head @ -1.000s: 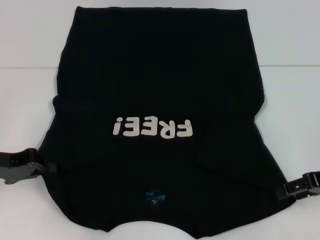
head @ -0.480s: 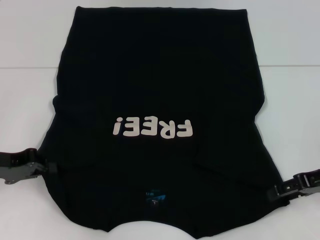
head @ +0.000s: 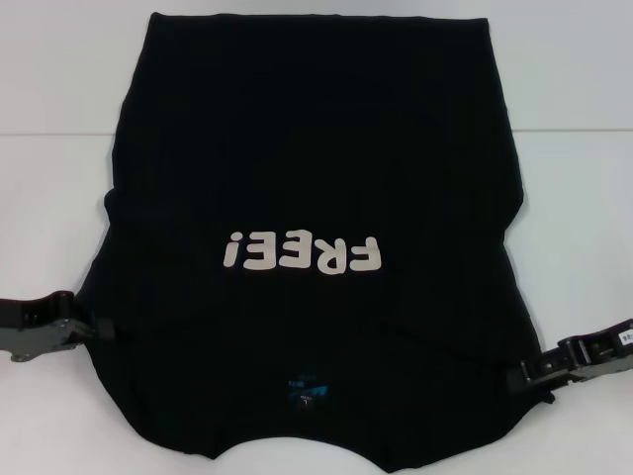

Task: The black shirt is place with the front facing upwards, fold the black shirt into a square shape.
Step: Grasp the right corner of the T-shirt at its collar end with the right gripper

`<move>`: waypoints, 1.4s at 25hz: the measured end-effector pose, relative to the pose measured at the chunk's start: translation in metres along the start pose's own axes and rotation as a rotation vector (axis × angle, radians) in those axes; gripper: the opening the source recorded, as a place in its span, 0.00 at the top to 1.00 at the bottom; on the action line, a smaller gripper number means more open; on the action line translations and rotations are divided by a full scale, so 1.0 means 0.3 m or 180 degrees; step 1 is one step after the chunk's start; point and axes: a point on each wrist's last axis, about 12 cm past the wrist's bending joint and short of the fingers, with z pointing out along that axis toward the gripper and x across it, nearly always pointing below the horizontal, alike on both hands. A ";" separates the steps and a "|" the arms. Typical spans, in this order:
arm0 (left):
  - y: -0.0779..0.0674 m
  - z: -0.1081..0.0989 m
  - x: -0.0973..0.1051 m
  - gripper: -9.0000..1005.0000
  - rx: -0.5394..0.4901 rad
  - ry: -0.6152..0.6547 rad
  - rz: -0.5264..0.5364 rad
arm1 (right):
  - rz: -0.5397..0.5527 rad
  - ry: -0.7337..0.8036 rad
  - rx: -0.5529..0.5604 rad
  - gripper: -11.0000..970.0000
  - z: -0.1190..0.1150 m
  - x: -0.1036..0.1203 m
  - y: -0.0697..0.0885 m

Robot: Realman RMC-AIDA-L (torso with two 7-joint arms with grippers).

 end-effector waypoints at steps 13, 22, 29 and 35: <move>0.000 -0.004 0.002 0.97 0.0037 -0.0009 0.0039 | -0.0094 0.0011 0.0045 0.30 0.033 -0.026 0.025; 0.001 -0.006 0.004 0.97 0.0068 -0.0033 0.0066 | -0.0133 0.0074 0.0083 0.53 0.037 -0.033 0.035; 0.000 -0.007 0.003 0.97 0.0093 -0.0054 0.0094 | -0.0134 0.0063 0.0081 0.79 0.030 -0.039 0.036; 0.001 -0.018 0.016 0.98 0.0245 -0.0097 0.0104 | -0.0188 0.0073 0.0087 0.94 0.014 -0.048 0.036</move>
